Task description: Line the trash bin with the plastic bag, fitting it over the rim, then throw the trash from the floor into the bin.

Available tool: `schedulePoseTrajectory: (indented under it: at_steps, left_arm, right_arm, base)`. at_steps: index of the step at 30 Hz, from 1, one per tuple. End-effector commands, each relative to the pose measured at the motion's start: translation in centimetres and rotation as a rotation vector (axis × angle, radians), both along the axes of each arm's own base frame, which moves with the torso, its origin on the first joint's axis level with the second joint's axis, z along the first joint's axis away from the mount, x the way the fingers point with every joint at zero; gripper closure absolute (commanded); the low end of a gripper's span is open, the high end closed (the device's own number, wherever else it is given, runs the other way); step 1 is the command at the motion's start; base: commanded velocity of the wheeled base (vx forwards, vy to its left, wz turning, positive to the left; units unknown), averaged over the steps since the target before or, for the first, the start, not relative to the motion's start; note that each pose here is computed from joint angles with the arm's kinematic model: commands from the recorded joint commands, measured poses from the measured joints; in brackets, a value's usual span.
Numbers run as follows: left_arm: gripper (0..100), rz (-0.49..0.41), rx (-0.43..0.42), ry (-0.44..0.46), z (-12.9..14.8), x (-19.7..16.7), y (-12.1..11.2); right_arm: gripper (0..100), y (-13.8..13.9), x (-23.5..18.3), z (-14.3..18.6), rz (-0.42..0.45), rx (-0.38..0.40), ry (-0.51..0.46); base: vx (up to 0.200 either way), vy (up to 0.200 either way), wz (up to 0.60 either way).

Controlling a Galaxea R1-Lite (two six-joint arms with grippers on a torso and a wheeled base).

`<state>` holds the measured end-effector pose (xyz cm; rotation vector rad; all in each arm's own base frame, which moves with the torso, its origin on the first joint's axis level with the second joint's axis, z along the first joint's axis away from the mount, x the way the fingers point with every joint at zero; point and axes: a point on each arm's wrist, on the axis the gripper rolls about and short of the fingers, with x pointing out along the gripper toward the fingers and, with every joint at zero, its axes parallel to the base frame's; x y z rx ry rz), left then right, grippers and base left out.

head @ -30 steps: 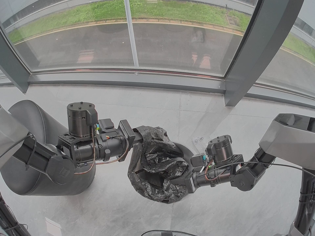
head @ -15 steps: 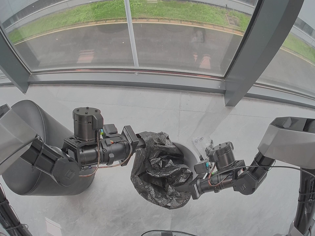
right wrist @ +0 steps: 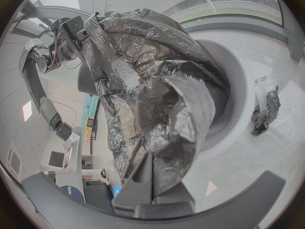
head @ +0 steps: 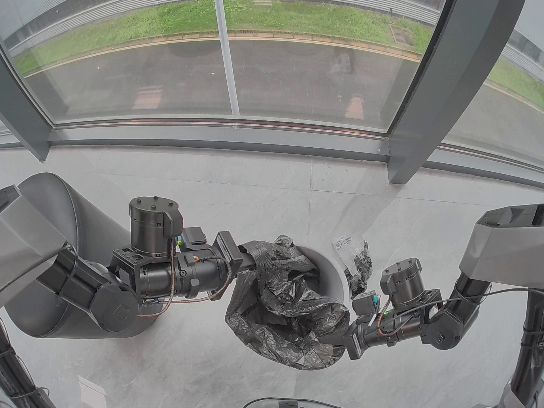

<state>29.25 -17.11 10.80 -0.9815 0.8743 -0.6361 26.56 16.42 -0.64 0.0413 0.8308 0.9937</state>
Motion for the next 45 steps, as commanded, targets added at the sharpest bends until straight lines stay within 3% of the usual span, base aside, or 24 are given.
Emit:
schedulePoseTrajectory:
  at_steps: [1,9,17,29,30,45]
  left_arm:
    - [100,-0.018,0.005,0.012,-0.3,-0.5,-0.4]
    - [100,-0.028,0.014,0.027,-0.8,-0.7,-0.7]
    - [100,-0.028,0.024,0.045,-1.4,-0.8,-0.7]
    - [100,-0.030,0.027,0.045,-1.4,-0.8,-0.7]
    - [100,-0.030,0.027,0.045,-1.4,-0.8,-0.7]
    - [100,-0.030,0.021,0.033,-1.0,-0.9,-0.7]
  right_arm:
    - [100,-0.6,-0.4,-0.1,-0.007,-0.009,0.013]
    - [100,-1.1,-0.7,-0.8,-0.015,-0.030,0.029]
    - [100,-0.9,-0.3,-1.3,-0.064,-0.017,-0.044]
    - [100,-1.8,-1.5,-2.0,-0.112,-0.038,-0.042]
    - [0,-1.9,-1.6,-2.2,-0.115,-0.039,-0.046]
    - [0,-3.1,-1.4,-0.1,-0.183,0.041,-0.110]
  base:
    - [0.000,0.000,0.00]
    - [0.000,0.000,0.00]
    - [0.000,0.000,0.00]
    - [0.000,0.000,0.00]
    - [0.000,0.000,0.00]
    - [0.000,0.000,0.00]
